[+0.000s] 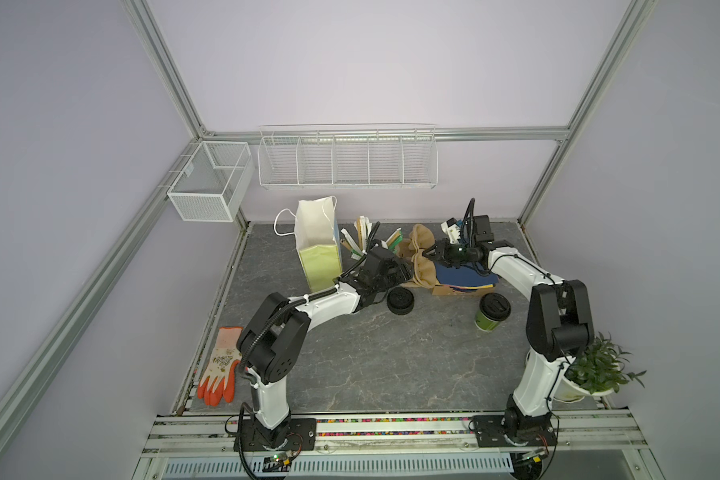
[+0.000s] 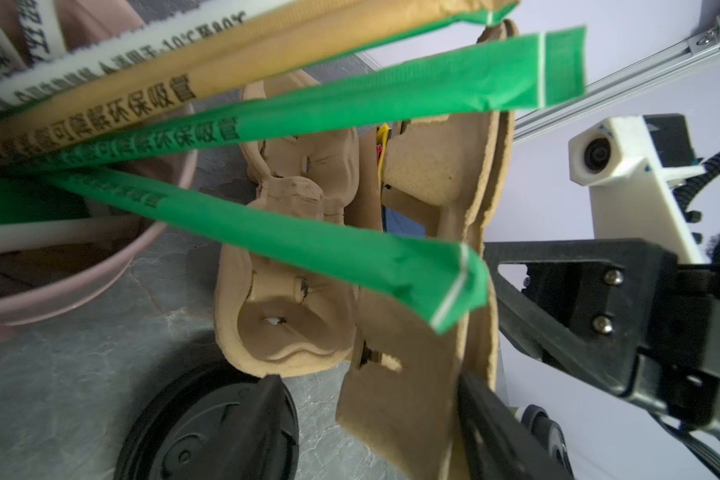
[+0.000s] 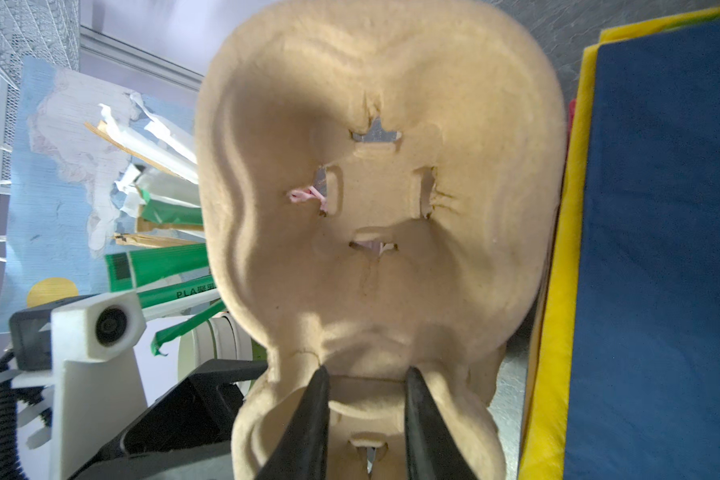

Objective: Pack the takeout coffee

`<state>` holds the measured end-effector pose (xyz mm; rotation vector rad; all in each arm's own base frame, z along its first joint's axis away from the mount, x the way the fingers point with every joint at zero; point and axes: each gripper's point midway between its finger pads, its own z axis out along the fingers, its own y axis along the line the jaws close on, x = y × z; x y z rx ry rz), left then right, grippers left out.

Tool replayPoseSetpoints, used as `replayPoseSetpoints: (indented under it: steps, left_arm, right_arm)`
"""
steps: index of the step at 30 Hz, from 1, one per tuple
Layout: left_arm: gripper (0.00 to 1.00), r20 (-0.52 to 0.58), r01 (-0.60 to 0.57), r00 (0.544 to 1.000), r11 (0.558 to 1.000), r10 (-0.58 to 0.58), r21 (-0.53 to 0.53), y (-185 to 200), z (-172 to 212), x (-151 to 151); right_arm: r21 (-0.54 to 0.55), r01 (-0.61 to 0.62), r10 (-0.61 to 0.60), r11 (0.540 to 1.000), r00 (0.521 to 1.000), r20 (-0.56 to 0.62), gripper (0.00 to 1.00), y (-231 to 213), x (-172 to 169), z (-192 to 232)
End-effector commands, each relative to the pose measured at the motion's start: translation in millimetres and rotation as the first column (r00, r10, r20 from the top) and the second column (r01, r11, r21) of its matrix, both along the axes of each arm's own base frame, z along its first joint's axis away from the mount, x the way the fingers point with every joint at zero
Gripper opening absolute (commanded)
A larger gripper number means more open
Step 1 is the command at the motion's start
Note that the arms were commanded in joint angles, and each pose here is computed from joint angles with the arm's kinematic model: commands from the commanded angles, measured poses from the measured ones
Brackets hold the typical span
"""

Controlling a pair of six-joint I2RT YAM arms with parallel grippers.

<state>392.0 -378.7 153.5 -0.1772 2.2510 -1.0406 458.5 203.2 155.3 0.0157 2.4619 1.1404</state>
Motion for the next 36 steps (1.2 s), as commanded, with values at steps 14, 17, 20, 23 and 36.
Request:
replayPoseSetpoints:
  steps: [14,17,20,23,36]
  left_arm:
    - [0.67,-0.020,-0.059,0.998,0.993,0.061,0.103,16.3,-17.8,26.3]
    - [0.67,-0.026,-0.071,0.997,0.992,0.074,0.109,18.2,-19.7,31.8]
    - [0.67,-0.028,-0.083,0.996,0.988,0.088,0.127,19.8,-20.7,37.5]
    - [0.67,-0.029,-0.095,0.995,0.987,0.099,0.132,20.4,-20.9,42.4]
    - [0.67,-0.018,-0.117,0.993,0.983,0.121,0.138,17.2,-16.5,55.4]
  right_arm:
    - [0.011,-0.126,0.126,0.992,0.992,0.013,0.18,29.3,-17.0,16.6]
    - [-0.003,-0.125,0.125,0.992,0.992,0.010,0.18,27.7,-17.4,16.3]
    - [-0.011,-0.131,0.131,0.991,0.991,-0.002,0.18,27.3,-19.0,14.1]
    - [-0.016,-0.139,0.139,0.990,0.990,-0.014,0.18,28.3,-21.2,11.0]
    - [-0.108,-0.162,0.157,0.981,0.986,-0.050,0.21,30.3,-27.6,-2.6]
